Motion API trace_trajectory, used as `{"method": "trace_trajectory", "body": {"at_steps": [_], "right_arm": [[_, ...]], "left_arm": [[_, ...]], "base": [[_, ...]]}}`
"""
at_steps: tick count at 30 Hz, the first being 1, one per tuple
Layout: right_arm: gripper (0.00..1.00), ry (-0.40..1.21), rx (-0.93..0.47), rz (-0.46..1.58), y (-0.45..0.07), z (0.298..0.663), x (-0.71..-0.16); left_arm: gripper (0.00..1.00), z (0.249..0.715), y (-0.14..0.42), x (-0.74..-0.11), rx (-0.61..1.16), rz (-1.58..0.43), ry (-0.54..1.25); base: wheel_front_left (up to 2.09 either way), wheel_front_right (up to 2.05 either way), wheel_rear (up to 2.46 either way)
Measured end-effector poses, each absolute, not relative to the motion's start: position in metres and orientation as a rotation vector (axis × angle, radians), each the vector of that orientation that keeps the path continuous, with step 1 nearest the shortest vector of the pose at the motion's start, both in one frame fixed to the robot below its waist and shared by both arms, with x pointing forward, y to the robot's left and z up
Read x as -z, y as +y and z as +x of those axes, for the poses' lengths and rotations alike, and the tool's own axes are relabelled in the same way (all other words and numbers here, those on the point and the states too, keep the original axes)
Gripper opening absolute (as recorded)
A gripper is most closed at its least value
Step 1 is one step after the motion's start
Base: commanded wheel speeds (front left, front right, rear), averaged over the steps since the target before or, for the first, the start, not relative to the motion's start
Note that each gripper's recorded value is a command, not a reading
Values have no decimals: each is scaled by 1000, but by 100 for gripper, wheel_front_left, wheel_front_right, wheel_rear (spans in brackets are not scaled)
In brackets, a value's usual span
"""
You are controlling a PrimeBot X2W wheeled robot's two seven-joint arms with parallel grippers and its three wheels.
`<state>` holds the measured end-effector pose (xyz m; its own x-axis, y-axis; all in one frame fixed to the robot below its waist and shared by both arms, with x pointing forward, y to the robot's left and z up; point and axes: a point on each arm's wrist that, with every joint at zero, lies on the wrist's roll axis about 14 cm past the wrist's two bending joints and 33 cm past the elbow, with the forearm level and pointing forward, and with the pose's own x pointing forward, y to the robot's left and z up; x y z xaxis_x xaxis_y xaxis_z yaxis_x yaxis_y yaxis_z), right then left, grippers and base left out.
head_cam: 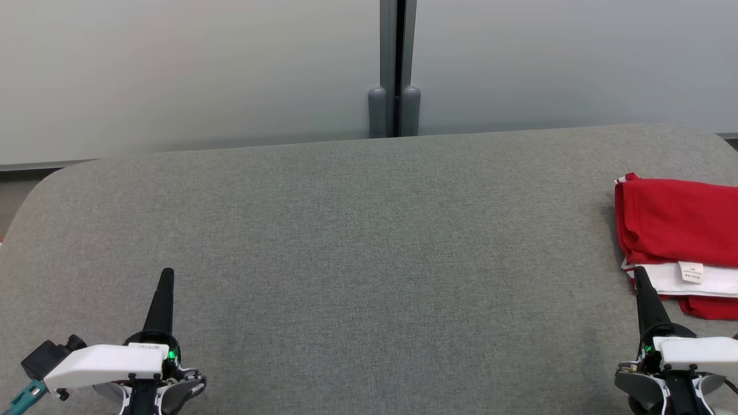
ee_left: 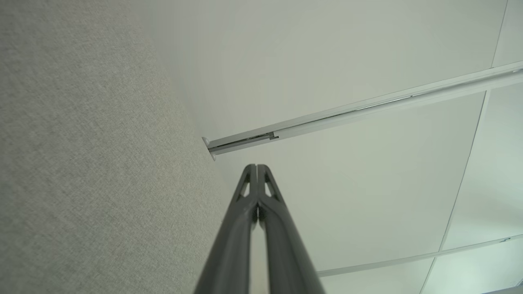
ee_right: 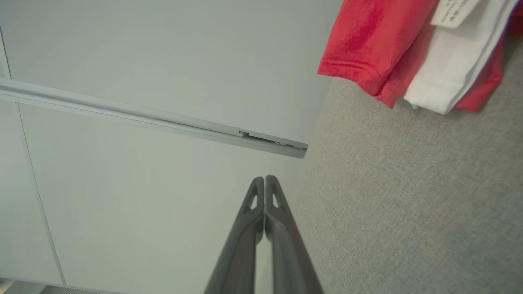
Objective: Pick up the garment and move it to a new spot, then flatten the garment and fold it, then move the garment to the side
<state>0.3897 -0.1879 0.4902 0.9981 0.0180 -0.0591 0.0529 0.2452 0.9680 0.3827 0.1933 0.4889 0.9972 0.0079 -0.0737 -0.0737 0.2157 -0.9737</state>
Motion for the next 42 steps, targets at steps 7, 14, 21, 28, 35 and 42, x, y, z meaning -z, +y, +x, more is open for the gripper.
{"method": "trace_trajectory", "body": {"at_steps": [7, 14, 21, 28, 35, 42], "right_arm": [[0, 48, 24, 1379, -191, 390, -494], [0, 40, 20, 1432, -193, 389, -496], [0, 29, 17, 1480, -195, 389, -499], [0, 18, 13, 1529, -198, 388, -502], [0, 6, 11, 1572, -201, 387, -504], [0, 7, 10, 1574, -200, 387, -504]], "left_arm": [[0, 383, 195, -491, -51, -1399, 50], [0, 384, 196, -494, -41, -1448, 43], [0, 385, 197, -496, -32, -1495, 32], [0, 386, 198, -500, -21, -1536, 24], [0, 387, 199, -503, -11, -1575, 14], [0, 387, 199, -504, -9, -1576, 10]], "base": [[0, 0, 0], [0, 0, 0], [0, 0, 0], [0, 0, 0], [0, 0, 0], [0, 0, 0]]}}
